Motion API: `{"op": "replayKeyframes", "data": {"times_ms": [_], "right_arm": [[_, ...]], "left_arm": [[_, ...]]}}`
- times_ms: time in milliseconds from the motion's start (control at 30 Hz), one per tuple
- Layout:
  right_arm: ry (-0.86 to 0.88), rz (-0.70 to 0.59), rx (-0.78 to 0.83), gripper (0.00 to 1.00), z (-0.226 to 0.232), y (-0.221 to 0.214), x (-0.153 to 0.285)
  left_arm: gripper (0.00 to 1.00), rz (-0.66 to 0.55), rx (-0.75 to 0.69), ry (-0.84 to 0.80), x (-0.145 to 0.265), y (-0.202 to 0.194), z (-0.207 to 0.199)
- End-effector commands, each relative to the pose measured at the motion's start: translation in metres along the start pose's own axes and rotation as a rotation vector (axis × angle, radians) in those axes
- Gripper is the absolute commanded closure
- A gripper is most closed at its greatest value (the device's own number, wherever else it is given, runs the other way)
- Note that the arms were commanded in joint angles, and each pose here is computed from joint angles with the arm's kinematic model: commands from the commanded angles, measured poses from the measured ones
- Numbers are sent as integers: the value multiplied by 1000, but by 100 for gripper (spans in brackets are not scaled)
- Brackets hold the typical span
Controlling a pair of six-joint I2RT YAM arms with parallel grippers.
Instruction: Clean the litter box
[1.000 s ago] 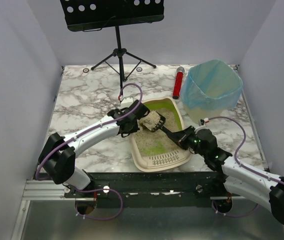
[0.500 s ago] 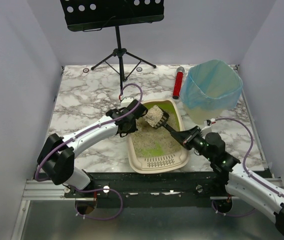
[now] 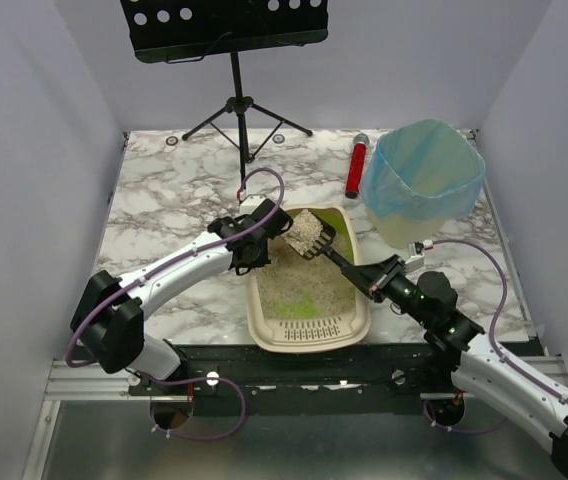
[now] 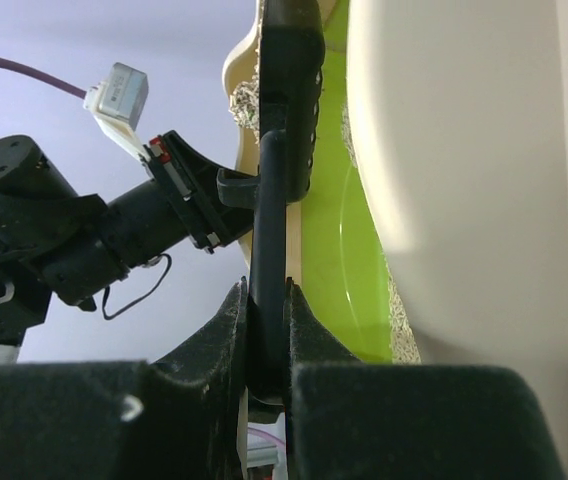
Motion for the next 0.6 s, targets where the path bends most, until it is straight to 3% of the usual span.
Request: {"op": "replayKeyframes", "data": {"times_ms": [0, 367, 567], "right_arm": [[115, -23, -30, 99, 21, 5, 7], [127, 106, -105, 99, 16, -13, 15], [172, 99, -129, 99, 10, -15, 22]], "left_arm": [[96, -126, 76, -82, 30, 30, -4], [95, -128, 132, -49, 25, 36, -2], [95, -127, 134, -58, 19, 33, -2]]}}
Point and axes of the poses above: each gripper's point midway between its finger pads, its own x axis back along the fingers, its own z axis along the line the jaws close on, y = z × x, the point moved 5 cm from there along x, back along the fingers, and after that the axes turned 1 degree about -x, right-handed, at the moved point
